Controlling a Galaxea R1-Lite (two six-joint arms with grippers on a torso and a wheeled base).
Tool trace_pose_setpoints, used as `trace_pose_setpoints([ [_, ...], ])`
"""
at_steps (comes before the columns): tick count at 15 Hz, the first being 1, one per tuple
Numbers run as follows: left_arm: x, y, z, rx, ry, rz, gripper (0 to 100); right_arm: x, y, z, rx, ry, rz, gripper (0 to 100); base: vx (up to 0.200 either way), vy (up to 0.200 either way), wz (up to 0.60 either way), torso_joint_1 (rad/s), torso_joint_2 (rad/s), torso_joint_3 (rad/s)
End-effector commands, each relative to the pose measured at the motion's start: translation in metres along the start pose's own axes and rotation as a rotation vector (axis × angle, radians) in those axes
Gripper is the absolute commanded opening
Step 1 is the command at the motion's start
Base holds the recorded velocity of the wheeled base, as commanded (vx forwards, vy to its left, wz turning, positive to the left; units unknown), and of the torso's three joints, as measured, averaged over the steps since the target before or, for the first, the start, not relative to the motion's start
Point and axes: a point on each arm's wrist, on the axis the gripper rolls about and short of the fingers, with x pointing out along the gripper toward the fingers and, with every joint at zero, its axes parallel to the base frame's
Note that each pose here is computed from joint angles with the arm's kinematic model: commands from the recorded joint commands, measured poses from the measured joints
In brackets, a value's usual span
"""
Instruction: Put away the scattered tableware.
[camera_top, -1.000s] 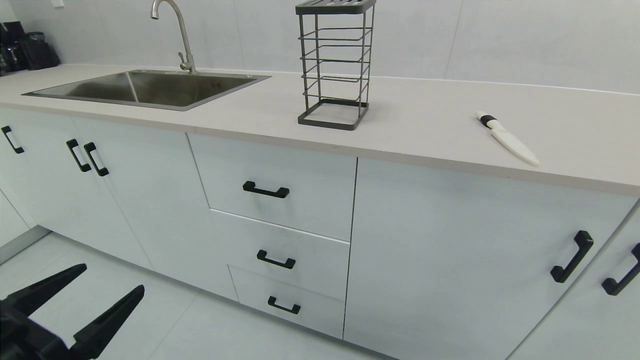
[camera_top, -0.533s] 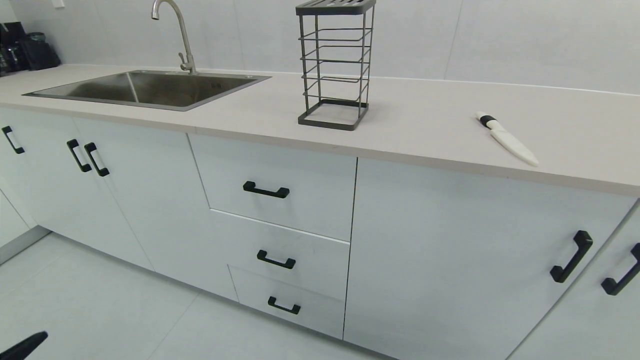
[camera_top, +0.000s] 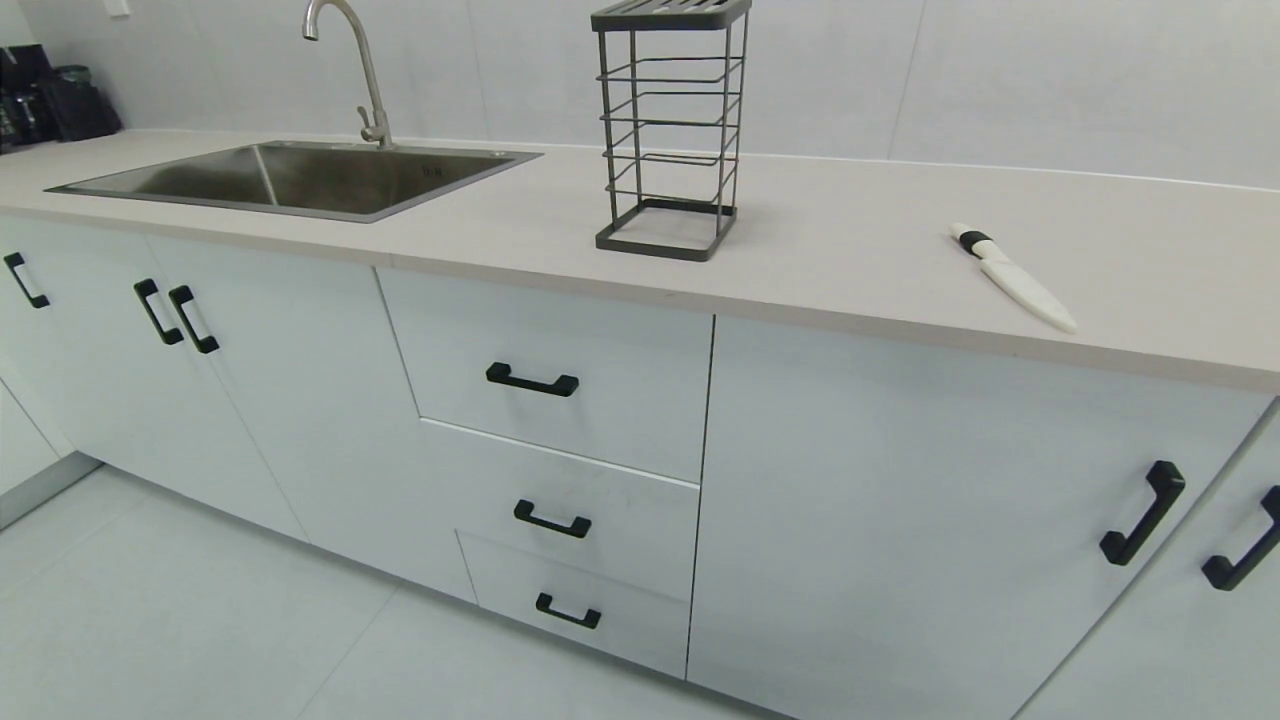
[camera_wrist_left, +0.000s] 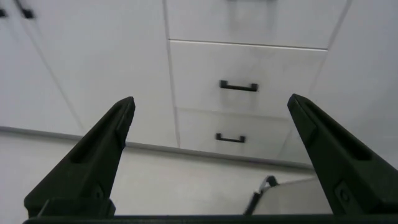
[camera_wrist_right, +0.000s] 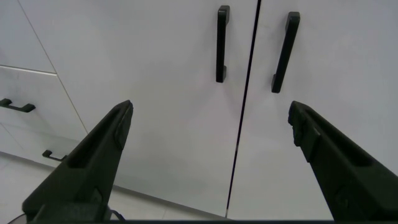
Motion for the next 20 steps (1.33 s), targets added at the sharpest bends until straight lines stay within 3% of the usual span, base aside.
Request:
trace_pose_setpoints([
  [1,-0.002,0.0001,-0.0029,-0.012,-0.013,0.016,100,0.0001,0.0,0.0,-0.003,0.002,0.0,100,0.0,0.0,0.0,0.0,0.0,0.0],
  [2,-0.0022,0.0002,-0.0033,-0.036,-0.011,0.015,100,0.0001,0.0,0.0,0.0,0.002,0.0,100,0.0,0.0,0.0,0.0,0.0,0.0],
  [3,-0.0022,0.0002,-0.0033,-0.04,-0.011,0.017,100,0.0001,0.0,0.0,0.001,0.002,0.0,100,0.0,0.0,0.0,0.0,0.0,0.0],
  [6,-0.0022,0.0002,-0.0033,-0.04,-0.011,0.015,100,0.0001,0.0,0.0,0.001,0.002,0.0,100,0.0,0.0,0.0,0.0,0.0,0.0],
  [10,-0.0022,0.0002,-0.0034,-0.041,-0.01,0.015,100,0.0001,0.0001,0.0,0.011,0.002,0.003,100,0.0,0.0,-0.6,0.001,0.0,0.005],
  [17,-0.0022,0.0002,-0.0034,-0.043,-0.01,0.017,100,0.0001,0.0001,-0.0001,0.001,0.003,0.003,100,0.0,0.0,0.0,0.0,0.0,0.0],
  [20,-0.0022,0.0003,-0.0034,-0.044,-0.01,0.02,100,0.0001,0.0001,-0.0001,0.001,0.003,0.003,100,0.0,0.0,-0.4,0.002,0.0,0.002],
])
